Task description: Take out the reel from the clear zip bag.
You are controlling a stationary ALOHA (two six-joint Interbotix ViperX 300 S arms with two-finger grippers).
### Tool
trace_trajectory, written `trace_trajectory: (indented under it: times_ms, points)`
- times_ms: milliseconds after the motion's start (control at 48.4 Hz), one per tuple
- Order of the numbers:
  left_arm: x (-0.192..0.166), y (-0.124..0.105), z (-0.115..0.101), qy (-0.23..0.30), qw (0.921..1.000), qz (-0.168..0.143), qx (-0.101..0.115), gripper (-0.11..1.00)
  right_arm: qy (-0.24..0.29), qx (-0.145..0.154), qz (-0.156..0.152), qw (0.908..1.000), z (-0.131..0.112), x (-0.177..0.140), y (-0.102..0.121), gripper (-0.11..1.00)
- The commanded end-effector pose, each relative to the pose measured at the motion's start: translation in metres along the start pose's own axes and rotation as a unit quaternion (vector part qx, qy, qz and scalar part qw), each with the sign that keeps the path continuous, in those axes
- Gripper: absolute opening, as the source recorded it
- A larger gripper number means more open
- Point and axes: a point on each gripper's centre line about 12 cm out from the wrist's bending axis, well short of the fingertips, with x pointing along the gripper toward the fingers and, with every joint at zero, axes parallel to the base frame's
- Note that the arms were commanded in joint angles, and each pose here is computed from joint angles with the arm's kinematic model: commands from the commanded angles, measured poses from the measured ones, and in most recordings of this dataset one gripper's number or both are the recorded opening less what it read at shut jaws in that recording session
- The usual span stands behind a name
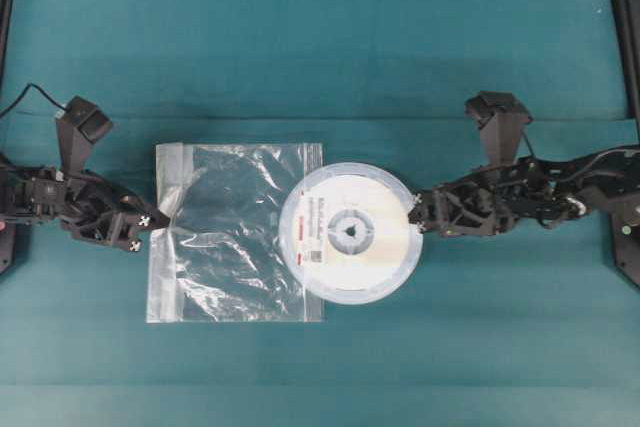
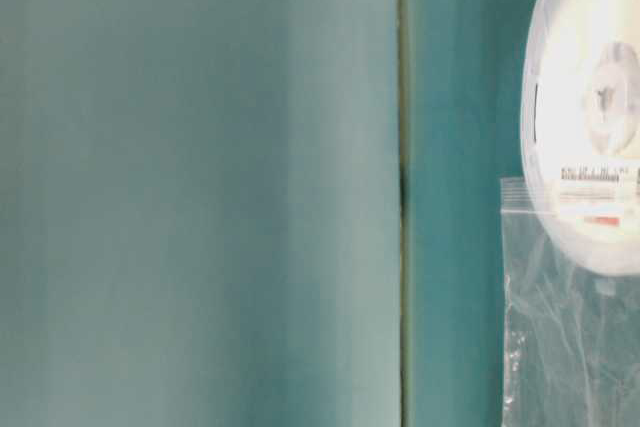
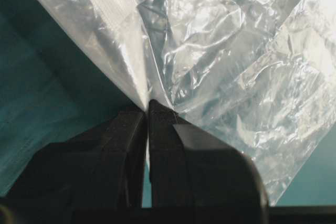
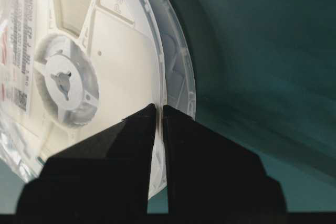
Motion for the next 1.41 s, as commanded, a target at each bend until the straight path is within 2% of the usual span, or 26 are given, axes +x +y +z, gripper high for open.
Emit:
trace_trajectory:
  times_ms: [0, 124, 269, 703, 1054, 1385]
  points:
    - [0.001, -0.003, 0.001, -0.001, 1.0, -0.004, 0.004, -0.04, -0.003, 0.006, 0.01, 0.9999, 0.001, -0.007, 0.001, 0.08]
    - [0.001, -0.003, 0.001, -0.001, 1.0, -0.004, 0.004, -0.04, -0.003, 0.008, 0.01, 0.9999, 0.0, -0.014, -0.006, 0.08]
    - [0.001, -0.003, 0.001, -0.001, 1.0, -0.004, 0.004, -0.04, -0.003, 0.013, 0.01, 0.9999, -0.001, -0.021, -0.013, 0.02]
    - [0.002, -0.005, 0.002, -0.002, 1.0, -0.006, 0.004, -0.04, -0.004, 0.021, 0.016, 0.9997, -0.004, -0.039, -0.03, 0.02]
    - [0.002, -0.005, 0.002, -0.002, 1.0, -0.006, 0.004, -0.04, 0.008, 0.02, 0.005, 0.9998, -0.008, -0.043, -0.037, 0.02]
    - [0.002, -0.005, 0.002, -0.002, 1.0, -0.007, 0.004, -0.04, 0.008, 0.02, 0.007, 0.9997, -0.008, -0.046, -0.039, 0.02]
